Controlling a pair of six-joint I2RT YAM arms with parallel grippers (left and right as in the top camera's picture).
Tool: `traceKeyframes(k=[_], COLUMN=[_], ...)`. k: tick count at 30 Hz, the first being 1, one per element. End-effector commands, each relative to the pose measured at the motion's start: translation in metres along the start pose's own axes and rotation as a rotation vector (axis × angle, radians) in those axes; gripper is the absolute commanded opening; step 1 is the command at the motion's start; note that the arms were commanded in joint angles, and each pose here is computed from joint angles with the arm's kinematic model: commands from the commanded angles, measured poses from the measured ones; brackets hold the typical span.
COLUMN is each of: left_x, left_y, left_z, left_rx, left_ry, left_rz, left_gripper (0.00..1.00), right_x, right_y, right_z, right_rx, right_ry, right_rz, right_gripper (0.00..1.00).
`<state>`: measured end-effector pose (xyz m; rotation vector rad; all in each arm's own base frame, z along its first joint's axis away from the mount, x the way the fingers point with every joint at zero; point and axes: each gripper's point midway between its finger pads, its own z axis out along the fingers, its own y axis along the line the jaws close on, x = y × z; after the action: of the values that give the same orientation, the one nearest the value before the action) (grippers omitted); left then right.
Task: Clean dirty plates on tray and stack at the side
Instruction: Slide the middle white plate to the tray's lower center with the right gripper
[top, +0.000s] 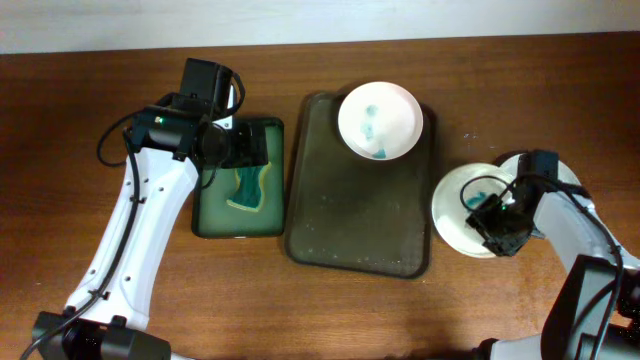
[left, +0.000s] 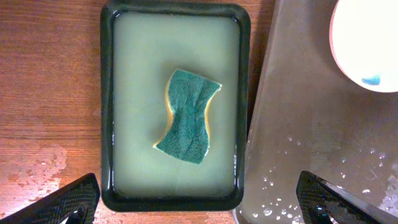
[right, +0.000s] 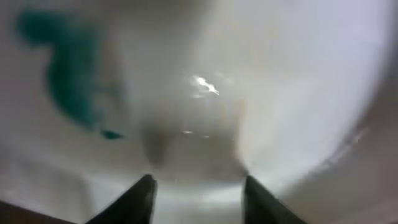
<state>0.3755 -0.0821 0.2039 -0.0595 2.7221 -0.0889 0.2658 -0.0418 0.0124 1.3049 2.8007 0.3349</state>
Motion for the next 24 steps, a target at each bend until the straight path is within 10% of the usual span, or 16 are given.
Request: traceKeyframes(k=[1, 10, 16, 24], left_x=[-0.002, -0.002, -0.002, -0.002], left_y=[0.002, 0.002, 0.002, 0.002], left_z=[-0.006, -0.006, -0.006, -0.006], left_rx=[-0.004, -0.004, -0.004, -0.004], left_ry=[-0.016, -0.016, -0.016, -0.016], left_rz=[0.003, 0.003, 0.003, 0.003], left_gripper=[0.99, 0.99, 0.99, 0.99], right_x=[0.0, 0.032, 0.027, 0.033], right_y=[-0.003, 0.006, -0.035, -0.044], right_z=[0.002, -0.044, -0.011, 0.009], right_rx=[0.002, -0.081, 0.1, 0.112], right_ry=[-0.001, 0.035, -0.008, 0.016], right_rz=[0.012, -0.159, 0.01, 0.028], right_gripper=[0.39, 0.39, 0.59, 0.04])
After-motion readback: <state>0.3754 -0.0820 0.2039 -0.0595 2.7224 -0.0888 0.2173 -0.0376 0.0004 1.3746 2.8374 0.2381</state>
